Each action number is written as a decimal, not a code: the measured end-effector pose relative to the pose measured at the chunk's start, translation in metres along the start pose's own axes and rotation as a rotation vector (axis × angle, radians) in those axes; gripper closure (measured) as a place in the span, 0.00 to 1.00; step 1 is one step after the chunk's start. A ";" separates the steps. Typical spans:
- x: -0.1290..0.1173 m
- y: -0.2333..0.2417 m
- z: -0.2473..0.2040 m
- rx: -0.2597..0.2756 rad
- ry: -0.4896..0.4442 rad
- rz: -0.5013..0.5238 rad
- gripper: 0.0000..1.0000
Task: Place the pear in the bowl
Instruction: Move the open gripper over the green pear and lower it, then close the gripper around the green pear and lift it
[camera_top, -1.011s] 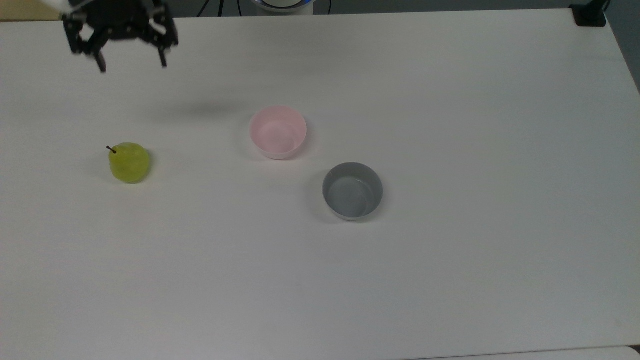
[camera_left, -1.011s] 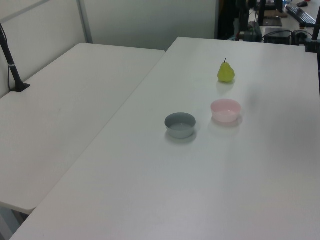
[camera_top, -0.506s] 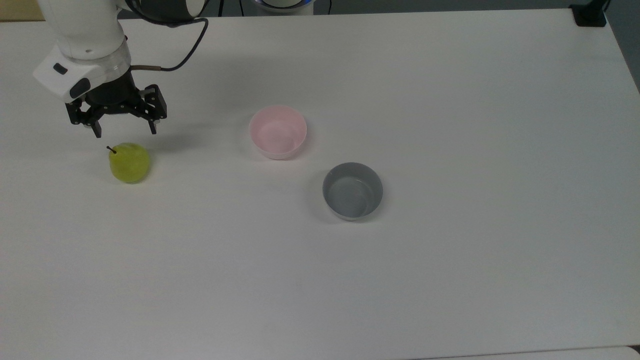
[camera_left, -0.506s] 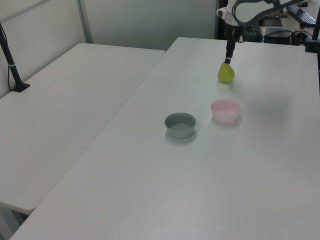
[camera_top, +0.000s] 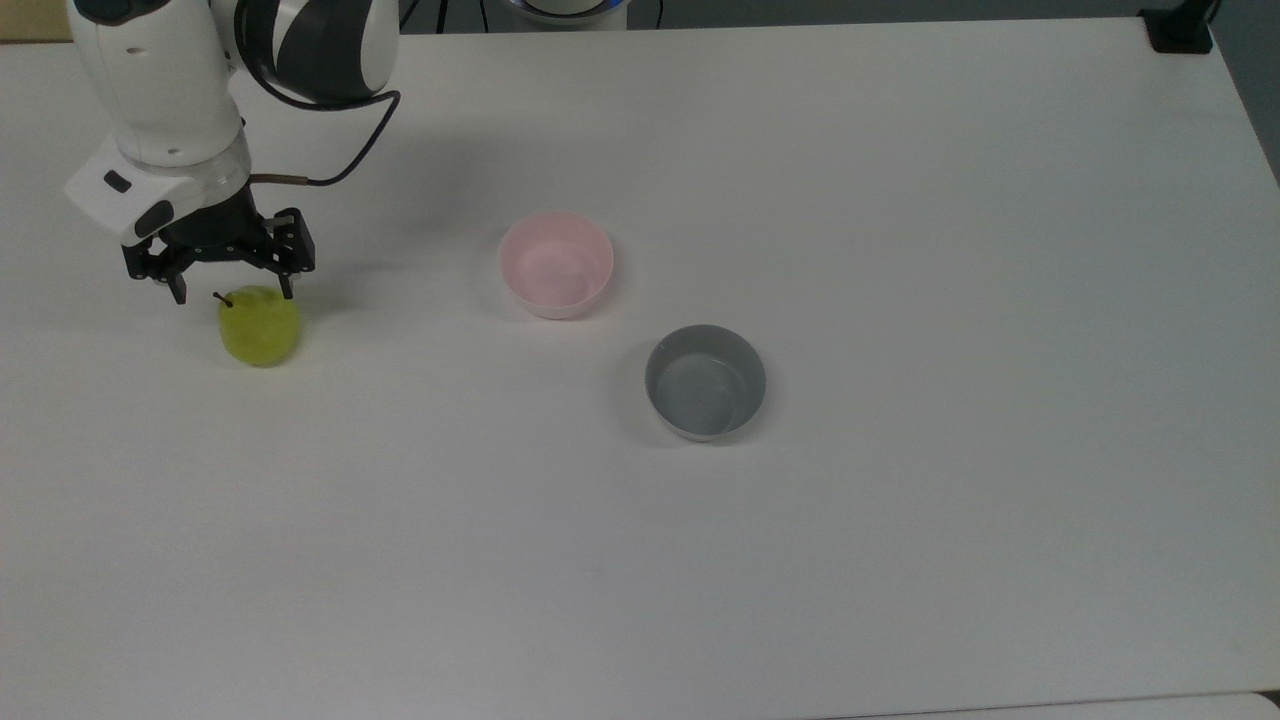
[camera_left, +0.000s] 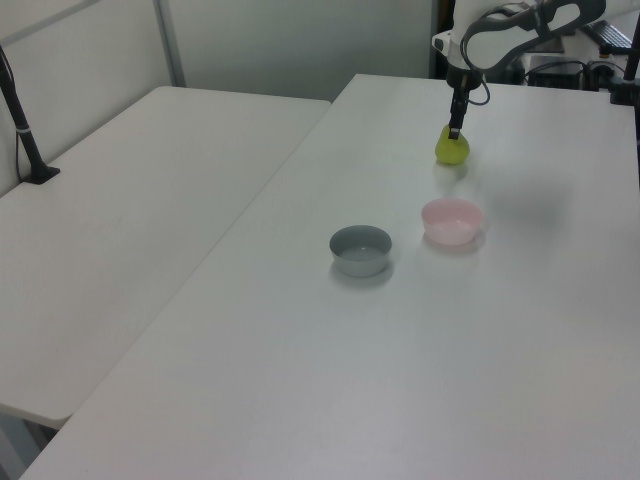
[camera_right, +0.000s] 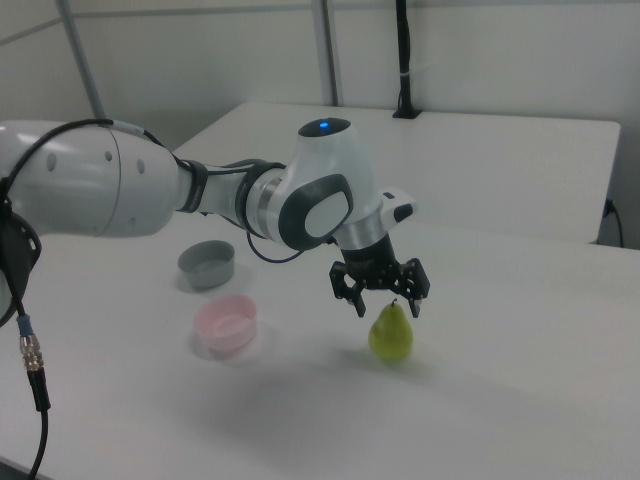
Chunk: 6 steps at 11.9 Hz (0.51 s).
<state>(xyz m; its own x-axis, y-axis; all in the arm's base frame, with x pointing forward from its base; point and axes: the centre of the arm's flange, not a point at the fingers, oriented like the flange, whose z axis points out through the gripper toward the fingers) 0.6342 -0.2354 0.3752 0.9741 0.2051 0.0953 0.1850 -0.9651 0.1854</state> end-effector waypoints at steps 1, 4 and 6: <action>0.000 -0.001 0.006 0.003 -0.006 -0.001 0.00; -0.001 -0.003 0.020 0.011 -0.022 -0.003 0.02; 0.002 -0.002 0.022 0.001 -0.004 -0.005 0.04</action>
<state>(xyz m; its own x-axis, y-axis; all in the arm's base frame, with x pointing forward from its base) 0.6383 -0.2363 0.3535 0.9737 0.2090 0.0905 0.1898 -0.9643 0.1846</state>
